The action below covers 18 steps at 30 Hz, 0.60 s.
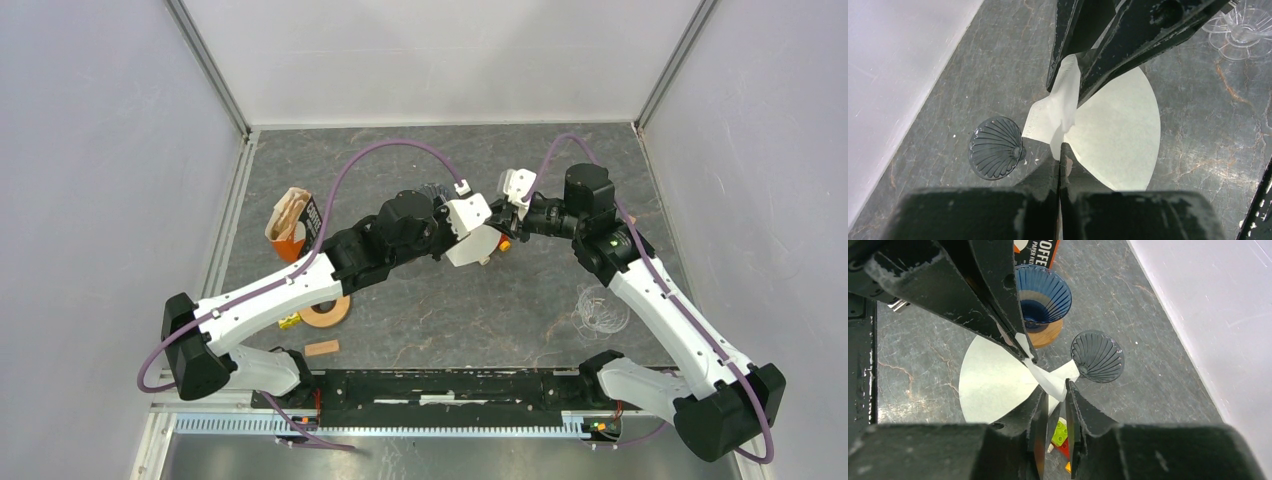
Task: Place the coffee filter in the dripper
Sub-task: Place the coffee filter in the coffee dripper.
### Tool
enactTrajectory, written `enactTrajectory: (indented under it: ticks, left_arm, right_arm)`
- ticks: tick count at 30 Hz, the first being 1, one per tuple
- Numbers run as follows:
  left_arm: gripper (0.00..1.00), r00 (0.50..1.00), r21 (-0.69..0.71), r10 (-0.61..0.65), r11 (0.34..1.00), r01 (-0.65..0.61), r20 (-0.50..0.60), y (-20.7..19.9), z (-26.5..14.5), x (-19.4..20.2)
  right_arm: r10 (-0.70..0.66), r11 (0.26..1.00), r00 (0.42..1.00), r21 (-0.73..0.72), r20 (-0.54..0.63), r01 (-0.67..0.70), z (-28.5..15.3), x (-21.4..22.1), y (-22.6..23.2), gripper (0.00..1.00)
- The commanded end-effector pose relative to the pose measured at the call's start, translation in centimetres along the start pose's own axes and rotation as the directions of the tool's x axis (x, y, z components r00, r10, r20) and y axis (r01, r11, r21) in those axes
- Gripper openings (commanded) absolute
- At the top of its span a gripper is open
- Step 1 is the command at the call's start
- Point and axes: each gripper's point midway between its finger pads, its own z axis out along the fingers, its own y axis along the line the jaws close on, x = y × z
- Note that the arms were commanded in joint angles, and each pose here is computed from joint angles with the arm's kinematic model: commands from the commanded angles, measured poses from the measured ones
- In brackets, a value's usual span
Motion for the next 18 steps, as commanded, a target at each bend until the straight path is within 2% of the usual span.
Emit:
enactTrajectory:
  ticks: [1, 9, 13, 18]
  left_arm:
    - [0.02, 0.999, -0.010, 0.028, 1.000, -0.027, 0.037, 0.6, -0.6, -1.1]
    - [0.02, 0.999, -0.078, 0.008, 0.997, -0.004, 0.050, 1.8, -0.3, -1.6]
    - [0.07, 0.998, -0.115, -0.010, 0.993, 0.016, 0.060, 2.4, 0.1, -1.9]
    - [0.20, 0.998, -0.131, -0.007, 0.991, 0.016, 0.066, 2.7, 0.3, -2.1]
  right_arm:
    - [0.000, 1.000, 0.999, 0.014, 0.039, -0.001, -0.1, -1.0, -0.2, 0.21]
    - [0.049, 0.996, 0.998, 0.069, 0.033, -0.051, 0.0, -0.3, -1.0, 0.00]
    - [0.117, 0.987, 0.992, 0.102, 0.044, -0.121, 0.3, -0.1, -1.5, 0.00]
    - [0.169, 0.977, 0.984, 0.121, 0.063, -0.176, 0.4, -0.6, -1.9, 0.00]
